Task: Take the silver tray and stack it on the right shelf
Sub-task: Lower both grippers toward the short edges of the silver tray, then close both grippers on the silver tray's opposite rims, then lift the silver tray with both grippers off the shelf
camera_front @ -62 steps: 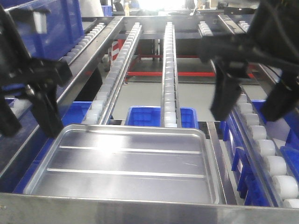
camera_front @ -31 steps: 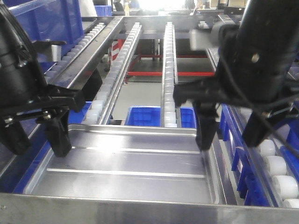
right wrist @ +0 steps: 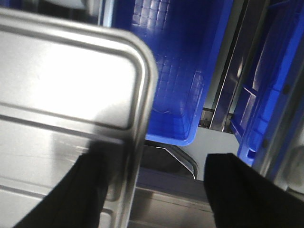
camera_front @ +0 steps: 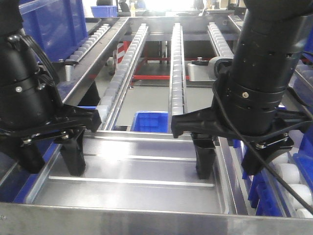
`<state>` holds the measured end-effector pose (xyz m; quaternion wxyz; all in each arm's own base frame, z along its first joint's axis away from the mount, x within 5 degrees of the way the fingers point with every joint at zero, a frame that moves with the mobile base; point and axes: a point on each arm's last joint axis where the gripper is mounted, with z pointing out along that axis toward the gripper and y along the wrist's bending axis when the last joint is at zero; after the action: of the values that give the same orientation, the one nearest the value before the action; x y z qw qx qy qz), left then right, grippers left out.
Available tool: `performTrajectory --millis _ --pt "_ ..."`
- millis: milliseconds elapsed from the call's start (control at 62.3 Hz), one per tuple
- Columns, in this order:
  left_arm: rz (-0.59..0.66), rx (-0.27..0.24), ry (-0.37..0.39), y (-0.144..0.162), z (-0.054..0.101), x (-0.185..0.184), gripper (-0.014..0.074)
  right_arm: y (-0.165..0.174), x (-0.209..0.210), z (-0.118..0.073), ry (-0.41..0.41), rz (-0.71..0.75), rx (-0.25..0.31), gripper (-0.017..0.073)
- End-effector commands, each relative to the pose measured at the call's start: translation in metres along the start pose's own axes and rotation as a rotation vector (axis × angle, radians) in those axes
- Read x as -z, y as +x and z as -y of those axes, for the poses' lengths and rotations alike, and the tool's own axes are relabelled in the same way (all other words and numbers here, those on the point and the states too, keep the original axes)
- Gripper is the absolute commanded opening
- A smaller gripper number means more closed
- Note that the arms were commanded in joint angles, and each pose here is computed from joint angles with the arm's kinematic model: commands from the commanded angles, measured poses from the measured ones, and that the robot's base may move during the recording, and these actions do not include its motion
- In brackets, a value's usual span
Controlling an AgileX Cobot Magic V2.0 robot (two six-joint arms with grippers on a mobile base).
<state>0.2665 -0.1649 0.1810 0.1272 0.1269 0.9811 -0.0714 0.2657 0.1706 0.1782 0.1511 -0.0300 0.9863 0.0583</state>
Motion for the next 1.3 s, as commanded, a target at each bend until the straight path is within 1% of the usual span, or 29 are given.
performTrajectory --millis 0,48,96,160,273,289,305,353,385,433,481,577,658,738,834,882,978,1075,1107,1235,1283 --pt "0.085 0.005 0.026 -0.01 0.005 0.014 0.0331 -0.011 0.012 -0.005 -0.045 0.079 0.0 0.0532" --pt "0.086 0.005 0.026 -0.01 0.005 0.014 0.0315 -0.011 0.011 -0.005 -0.044 0.077 0.001 0.0502" --pt "0.088 0.005 0.026 -0.01 0.005 0.014 0.0279 -0.011 0.01 -0.005 -0.044 0.076 0.0 0.0466" --pt "0.094 0.005 0.028 -0.011 0.005 0.014 0.022 -0.01 0.007 -0.005 -0.039 0.068 0.001 0.0377" --pt "0.103 0.005 0.031 -0.011 0.005 0.014 0.0083 -0.008 0.001 -0.007 -0.031 0.044 0.001 0.0194" --pt "0.106 0.005 0.031 -0.012 0.005 0.014 0.0062 -0.008 0.0 -0.006 -0.03 0.041 0.0 0.0181" --pt "0.108 0.005 0.032 -0.012 0.005 0.014 0.0042 -0.008 0.0 -0.007 -0.029 0.038 0.0 0.0143" --pt "0.109 0.005 0.032 -0.012 0.006 0.014 -0.002 -0.006 -0.003 -0.008 -0.025 0.027 0.003 0.0068" --pt "0.109 0.005 0.032 -0.012 0.006 0.014 -0.0062 -0.005 -0.004 -0.008 -0.023 0.022 0.005 0.0036" --pt "0.109 0.005 0.032 -0.012 0.006 0.014 -0.0112 -0.005 -0.005 -0.009 -0.022 0.018 0.008 0.0059" --pt "0.109 0.005 0.032 -0.012 0.006 0.014 -0.0093 -0.004 -0.005 -0.009 -0.023 0.018 0.01 0.0061" --pt "0.111 0.005 0.033 -0.013 0.006 0.014 -0.0094 -0.004 -0.005 -0.01 -0.023 0.018 0.011 0.0057" --pt "0.111 0.022 0.031 -0.014 0.006 0.015 -0.0094 -0.004 -0.003 -0.009 -0.022 0.018 0.01 0.0057" --pt "0.097 0.048 0.021 -0.016 0.006 0.019 -0.0094 -0.004 0.007 -0.008 -0.024 0.025 0.009 0.0057" --pt "0.086 0.046 0.013 -0.02 0.009 0.028 -0.0094 -0.005 0.024 -0.007 -0.034 0.059 0.014 0.0057" --pt "0.095 0.032 0.011 -0.025 0.013 0.039 -0.0094 -0.005 0.035 -0.005 -0.042 0.08 0.012 0.0057" --pt "0.132 0.042 0.029 -0.03 0.02 0.058 -0.0094 -0.004 0.058 -0.002 -0.063 0.12 0.006 0.0057" --pt "0.189 0.026 0.047 -0.033 0.026 0.083 -0.0094 -0.002 0.082 0.001 -0.084 0.162 0.0 0.0057" --pt "0.203 0.029 0.051 -0.033 0.028 0.09 -0.0094 -0.001 0.086 0.003 -0.085 0.167 0.0 0.0057" --pt "0.226 0.015 0.023 -0.027 0.029 0.12 -0.0094 0.005 0.112 0.009 -0.088 0.206 0.004 0.0057" --pt "0.229 0.001 0.011 -0.025 0.03 0.128 -0.0094 0.006 0.121 0.012 -0.084 0.216 0.006 0.0057"
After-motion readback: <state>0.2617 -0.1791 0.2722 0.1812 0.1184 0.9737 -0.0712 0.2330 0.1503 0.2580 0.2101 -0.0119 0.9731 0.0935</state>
